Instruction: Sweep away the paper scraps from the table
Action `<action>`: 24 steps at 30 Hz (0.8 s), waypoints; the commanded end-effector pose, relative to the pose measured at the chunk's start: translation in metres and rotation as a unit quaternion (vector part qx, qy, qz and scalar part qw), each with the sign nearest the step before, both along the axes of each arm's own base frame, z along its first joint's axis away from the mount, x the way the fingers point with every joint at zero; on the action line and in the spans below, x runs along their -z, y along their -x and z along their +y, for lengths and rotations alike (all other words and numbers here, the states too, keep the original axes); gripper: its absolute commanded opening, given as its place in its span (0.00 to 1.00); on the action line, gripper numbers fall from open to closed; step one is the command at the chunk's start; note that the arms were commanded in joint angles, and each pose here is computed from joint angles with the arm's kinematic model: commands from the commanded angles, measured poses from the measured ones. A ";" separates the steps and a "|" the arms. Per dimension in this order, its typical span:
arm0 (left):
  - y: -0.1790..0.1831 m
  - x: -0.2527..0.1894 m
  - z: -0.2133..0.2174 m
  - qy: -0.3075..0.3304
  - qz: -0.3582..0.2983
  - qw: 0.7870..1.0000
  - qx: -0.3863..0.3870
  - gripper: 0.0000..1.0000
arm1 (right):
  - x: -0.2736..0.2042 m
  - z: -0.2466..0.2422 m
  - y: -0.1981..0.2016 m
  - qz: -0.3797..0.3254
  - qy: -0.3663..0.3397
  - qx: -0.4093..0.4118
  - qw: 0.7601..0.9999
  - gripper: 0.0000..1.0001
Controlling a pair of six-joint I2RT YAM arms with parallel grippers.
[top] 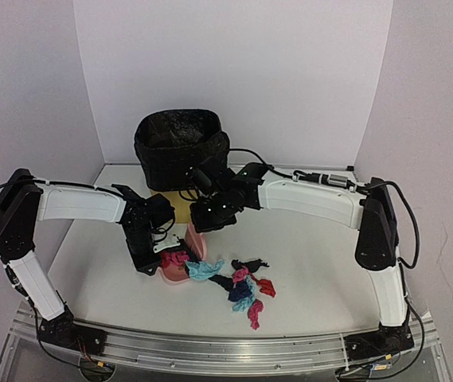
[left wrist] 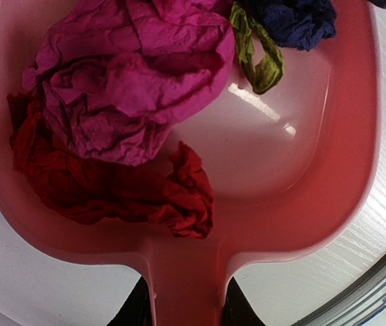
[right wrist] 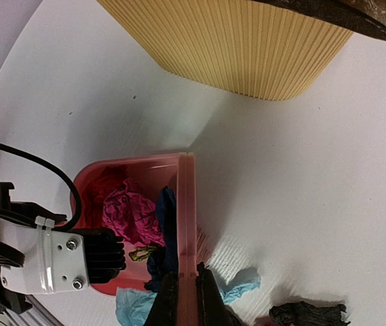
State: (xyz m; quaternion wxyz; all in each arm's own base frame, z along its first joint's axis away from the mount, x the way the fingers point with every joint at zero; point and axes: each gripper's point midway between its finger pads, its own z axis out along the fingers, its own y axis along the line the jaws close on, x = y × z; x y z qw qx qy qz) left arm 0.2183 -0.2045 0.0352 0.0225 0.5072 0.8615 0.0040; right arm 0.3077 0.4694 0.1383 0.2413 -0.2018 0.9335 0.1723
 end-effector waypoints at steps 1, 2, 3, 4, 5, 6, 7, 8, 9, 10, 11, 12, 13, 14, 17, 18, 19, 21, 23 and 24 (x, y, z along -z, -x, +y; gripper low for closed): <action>-0.006 -0.007 -0.010 0.019 -0.009 1.000 0.011 0.00 | -0.007 0.016 -0.001 0.009 -0.039 0.023 0.999 0.00; -0.007 -0.007 -0.011 0.021 -0.012 1.000 0.011 0.00 | -0.010 0.018 -0.002 0.006 -0.044 0.022 0.999 0.00; -0.007 -0.008 -0.013 0.026 -0.011 1.000 0.011 0.00 | -0.011 0.018 -0.002 0.003 -0.047 0.023 0.999 0.00; -0.006 -0.008 -0.015 0.033 -0.009 0.999 0.011 0.00 | -0.015 0.020 -0.003 0.000 -0.056 0.025 0.998 0.00; -0.006 -0.008 -0.017 0.037 -0.009 0.999 0.011 0.00 | -0.018 0.023 -0.003 -0.001 -0.067 0.022 0.998 0.00; -0.006 -0.008 -0.017 0.040 -0.011 0.999 0.010 0.00 | -0.021 0.024 -0.003 -0.003 -0.075 0.021 0.997 0.00; -0.007 -0.009 -0.018 0.042 -0.014 0.999 0.010 0.00 | -0.024 0.025 -0.003 -0.004 -0.080 0.020 0.997 0.00; -0.008 -0.010 -0.018 0.045 -0.018 0.999 0.010 0.00 | -0.026 0.024 -0.003 -0.009 -0.081 0.018 0.997 0.00; -0.009 -0.011 -0.019 0.048 -0.023 0.999 0.009 0.00 | -0.029 0.022 -0.006 -0.018 -0.077 0.023 0.997 0.00; -0.010 -0.012 -0.019 0.052 -0.028 0.998 0.008 0.00 | -0.031 0.017 -0.009 -0.030 -0.071 0.029 0.997 0.00; -0.010 -0.013 -0.019 0.055 -0.032 0.998 0.007 0.00 | -0.032 0.013 -0.011 -0.040 -0.063 0.031 0.997 0.00; -0.011 -0.015 -0.020 0.059 -0.036 0.998 0.006 0.00 | -0.035 0.008 -0.013 -0.051 -0.058 0.036 0.996 0.00; -0.011 -0.016 -0.020 0.062 -0.041 0.997 0.006 0.00 | -0.036 0.004 -0.014 -0.059 -0.052 0.039 0.996 0.00; -0.012 -0.017 -0.020 0.065 -0.044 0.997 0.005 0.00 | -0.037 0.000 -0.015 -0.066 -0.046 0.041 0.996 0.00; -0.012 -0.016 -0.019 0.067 -0.049 0.997 0.000 0.00 | -0.044 -0.011 -0.019 -0.088 -0.032 0.052 0.994 0.00; -0.012 -0.015 -0.019 0.068 -0.050 0.996 -0.001 0.00 | -0.045 -0.015 -0.020 -0.095 -0.027 0.055 0.994 0.00; -0.011 -0.014 -0.018 0.068 -0.050 0.996 -0.003 0.00 | -0.049 -0.018 -0.021 -0.103 -0.024 0.058 0.993 0.00; -0.012 -0.012 -0.019 0.072 -0.053 0.996 -0.004 0.00 | -0.055 -0.024 -0.023 -0.118 -0.017 0.061 0.991 0.00; -0.013 -0.011 -0.020 0.076 -0.058 0.995 -0.005 0.00 | -0.061 -0.029 -0.025 -0.130 -0.012 0.064 0.989 0.00; -0.014 -0.010 -0.021 0.079 -0.060 0.995 -0.006 0.00 | -0.062 -0.031 -0.025 -0.133 -0.010 0.064 0.989 0.00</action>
